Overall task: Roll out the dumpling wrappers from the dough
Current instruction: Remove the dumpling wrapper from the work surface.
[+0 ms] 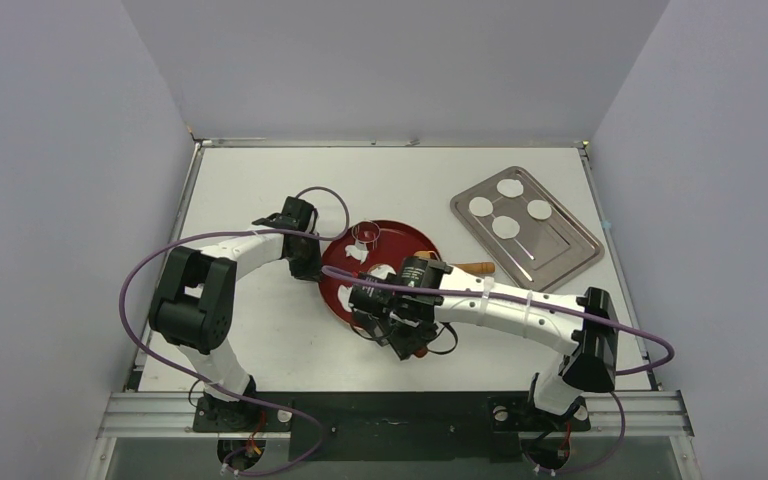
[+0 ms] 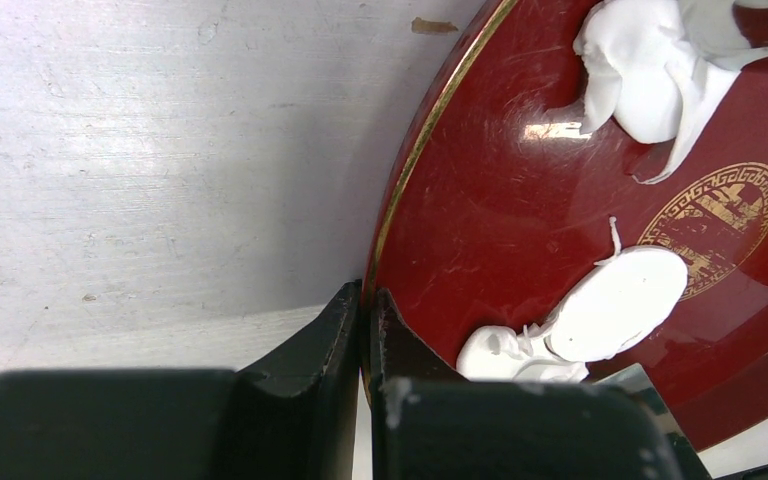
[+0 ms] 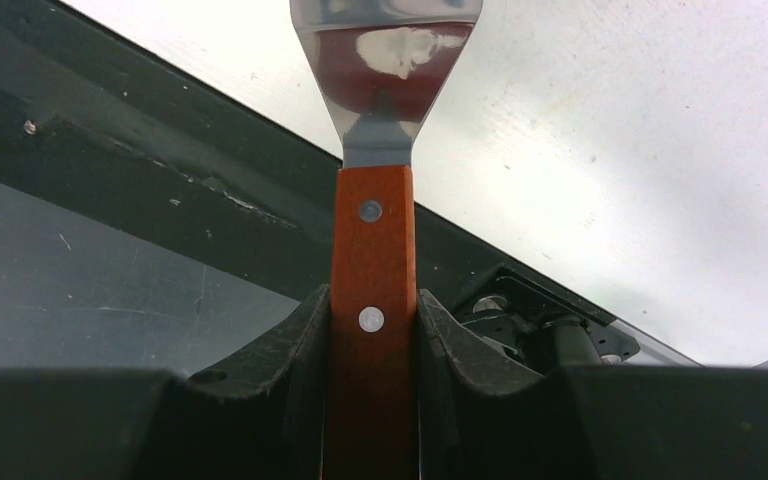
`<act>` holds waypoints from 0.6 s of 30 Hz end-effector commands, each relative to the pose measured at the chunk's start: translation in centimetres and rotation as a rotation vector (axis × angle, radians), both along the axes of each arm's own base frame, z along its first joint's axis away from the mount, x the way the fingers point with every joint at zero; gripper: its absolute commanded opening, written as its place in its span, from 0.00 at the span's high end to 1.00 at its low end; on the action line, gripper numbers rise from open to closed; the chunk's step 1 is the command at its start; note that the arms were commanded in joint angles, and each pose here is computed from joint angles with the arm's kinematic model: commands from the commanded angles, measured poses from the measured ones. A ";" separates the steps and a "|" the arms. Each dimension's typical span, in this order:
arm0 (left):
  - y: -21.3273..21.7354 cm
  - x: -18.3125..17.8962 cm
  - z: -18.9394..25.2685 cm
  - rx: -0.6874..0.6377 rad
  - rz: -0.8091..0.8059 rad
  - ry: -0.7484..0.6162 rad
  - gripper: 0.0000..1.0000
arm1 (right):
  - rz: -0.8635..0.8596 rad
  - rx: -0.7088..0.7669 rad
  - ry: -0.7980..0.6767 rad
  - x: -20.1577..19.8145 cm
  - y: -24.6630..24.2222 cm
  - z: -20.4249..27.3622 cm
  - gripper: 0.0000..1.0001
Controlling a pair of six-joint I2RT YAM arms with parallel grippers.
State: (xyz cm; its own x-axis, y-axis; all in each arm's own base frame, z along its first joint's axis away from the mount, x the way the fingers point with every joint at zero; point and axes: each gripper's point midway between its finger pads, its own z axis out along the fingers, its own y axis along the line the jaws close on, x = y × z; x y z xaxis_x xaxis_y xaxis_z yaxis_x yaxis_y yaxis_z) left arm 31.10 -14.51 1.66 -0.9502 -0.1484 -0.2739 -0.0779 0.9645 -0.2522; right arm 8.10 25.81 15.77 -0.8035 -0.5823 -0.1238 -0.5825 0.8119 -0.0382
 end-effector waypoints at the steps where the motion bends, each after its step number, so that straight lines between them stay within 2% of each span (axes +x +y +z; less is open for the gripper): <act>1: -0.9 0.3 0.8 -0.039 0.003 -0.029 1.00 | 0.002 0.057 -0.059 1.1 2.0 1.1 1.00; 10: -0.8 0.4 0.6 -0.033 0.004 -0.027 1.00 | 0.025 0.040 -0.044 0.9 2.3 1.1 1.00; 18: -0.7 0.2 0.5 -0.030 0.004 -0.016 1.00 | 0.017 0.021 -0.081 0.9 0.1 2.4 1.00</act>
State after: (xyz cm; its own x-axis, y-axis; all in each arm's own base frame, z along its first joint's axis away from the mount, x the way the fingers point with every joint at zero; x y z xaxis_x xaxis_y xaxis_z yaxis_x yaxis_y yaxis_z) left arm 31.08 -14.62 1.66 -0.9506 -0.1486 -0.2725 -0.0766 0.9631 -0.2580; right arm 8.42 26.74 15.92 -0.7964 -0.5932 -0.1177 -0.5912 0.8046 -0.0555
